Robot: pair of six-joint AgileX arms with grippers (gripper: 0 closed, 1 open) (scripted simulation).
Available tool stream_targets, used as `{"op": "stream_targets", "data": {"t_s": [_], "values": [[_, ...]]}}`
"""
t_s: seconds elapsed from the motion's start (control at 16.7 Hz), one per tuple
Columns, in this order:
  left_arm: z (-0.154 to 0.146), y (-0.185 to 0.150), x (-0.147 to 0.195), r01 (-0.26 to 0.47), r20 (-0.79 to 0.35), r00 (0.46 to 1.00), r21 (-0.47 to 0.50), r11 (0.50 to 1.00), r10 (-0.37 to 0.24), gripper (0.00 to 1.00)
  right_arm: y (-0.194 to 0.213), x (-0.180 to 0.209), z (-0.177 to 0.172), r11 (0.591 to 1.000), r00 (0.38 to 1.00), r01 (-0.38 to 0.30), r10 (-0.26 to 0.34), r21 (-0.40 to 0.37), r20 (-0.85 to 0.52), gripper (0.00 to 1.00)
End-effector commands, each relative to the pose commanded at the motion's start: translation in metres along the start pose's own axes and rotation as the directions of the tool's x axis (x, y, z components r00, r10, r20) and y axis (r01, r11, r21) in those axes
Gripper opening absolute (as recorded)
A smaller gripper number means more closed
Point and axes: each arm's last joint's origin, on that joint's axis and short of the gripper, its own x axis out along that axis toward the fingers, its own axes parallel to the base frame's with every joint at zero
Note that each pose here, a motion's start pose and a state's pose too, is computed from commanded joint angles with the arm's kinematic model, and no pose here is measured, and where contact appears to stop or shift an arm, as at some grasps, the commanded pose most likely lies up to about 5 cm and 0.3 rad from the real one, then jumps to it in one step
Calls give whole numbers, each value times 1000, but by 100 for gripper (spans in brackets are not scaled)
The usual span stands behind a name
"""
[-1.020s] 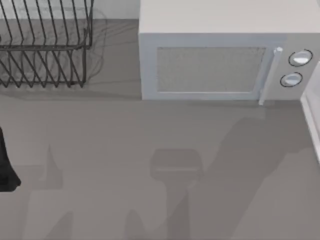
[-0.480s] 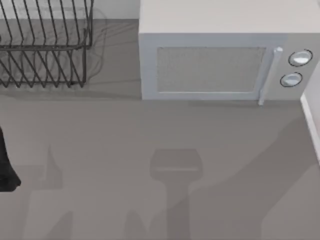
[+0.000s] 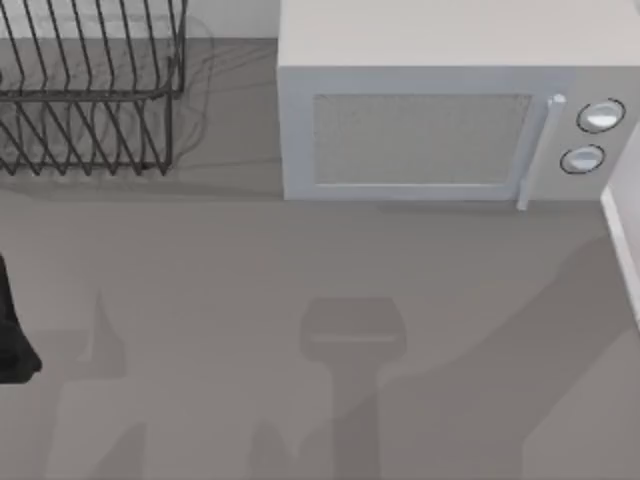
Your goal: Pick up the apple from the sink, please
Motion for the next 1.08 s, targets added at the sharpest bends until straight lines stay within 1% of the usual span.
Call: {"op": "stream_targets", "data": {"t_s": [0.6, 0.66, 1.08], "values": [[0, 0, 0, 0, 0, 1000, 0, 1000, 0, 100, 0, 0, 0, 1000, 1000, 0, 0, 0, 0, 2], [0, 0, 0, 0, 0, 1000, 0, 1000, 0, 100, 0, 0, 0, 1000, 1000, 0, 0, 0, 0, 0], [0, 0, 0, 0, 0, 1000, 0, 1000, 0, 100, 0, 0, 0, 1000, 1000, 0, 0, 0, 0, 0]]}}
